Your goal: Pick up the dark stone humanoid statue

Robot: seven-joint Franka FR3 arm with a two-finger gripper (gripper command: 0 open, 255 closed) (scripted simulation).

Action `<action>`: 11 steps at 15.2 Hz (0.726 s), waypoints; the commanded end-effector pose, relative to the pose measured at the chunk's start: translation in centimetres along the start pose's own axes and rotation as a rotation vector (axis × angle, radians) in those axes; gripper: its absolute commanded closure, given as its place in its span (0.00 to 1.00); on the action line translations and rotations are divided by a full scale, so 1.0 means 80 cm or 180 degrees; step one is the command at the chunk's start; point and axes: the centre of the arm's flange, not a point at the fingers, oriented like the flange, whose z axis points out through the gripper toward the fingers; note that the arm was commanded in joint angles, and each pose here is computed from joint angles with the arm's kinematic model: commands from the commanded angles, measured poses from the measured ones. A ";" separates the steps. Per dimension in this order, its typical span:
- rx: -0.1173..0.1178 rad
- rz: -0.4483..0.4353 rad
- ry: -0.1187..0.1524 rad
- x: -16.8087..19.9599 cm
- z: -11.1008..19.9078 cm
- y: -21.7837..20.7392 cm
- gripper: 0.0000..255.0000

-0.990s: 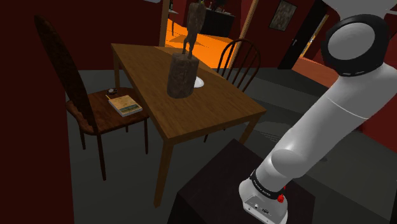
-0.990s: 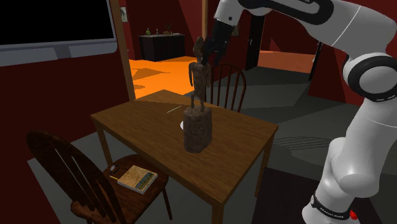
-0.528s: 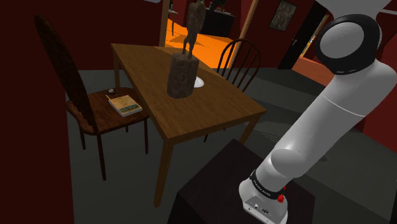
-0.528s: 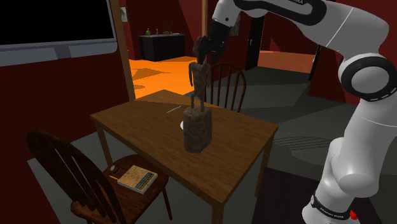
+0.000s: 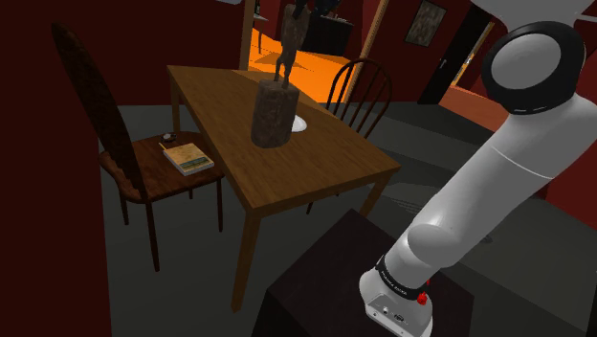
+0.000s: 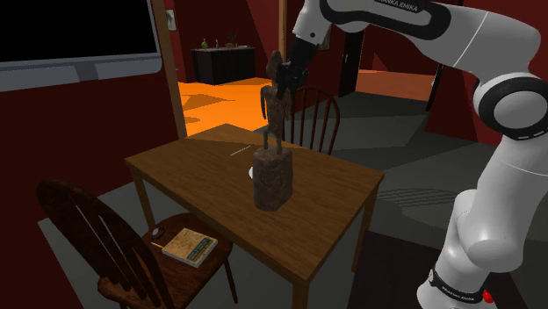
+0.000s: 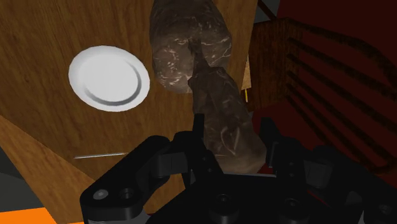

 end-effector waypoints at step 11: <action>0.0000 0.0001 -0.0005 0.010 -0.030 -0.007 1.00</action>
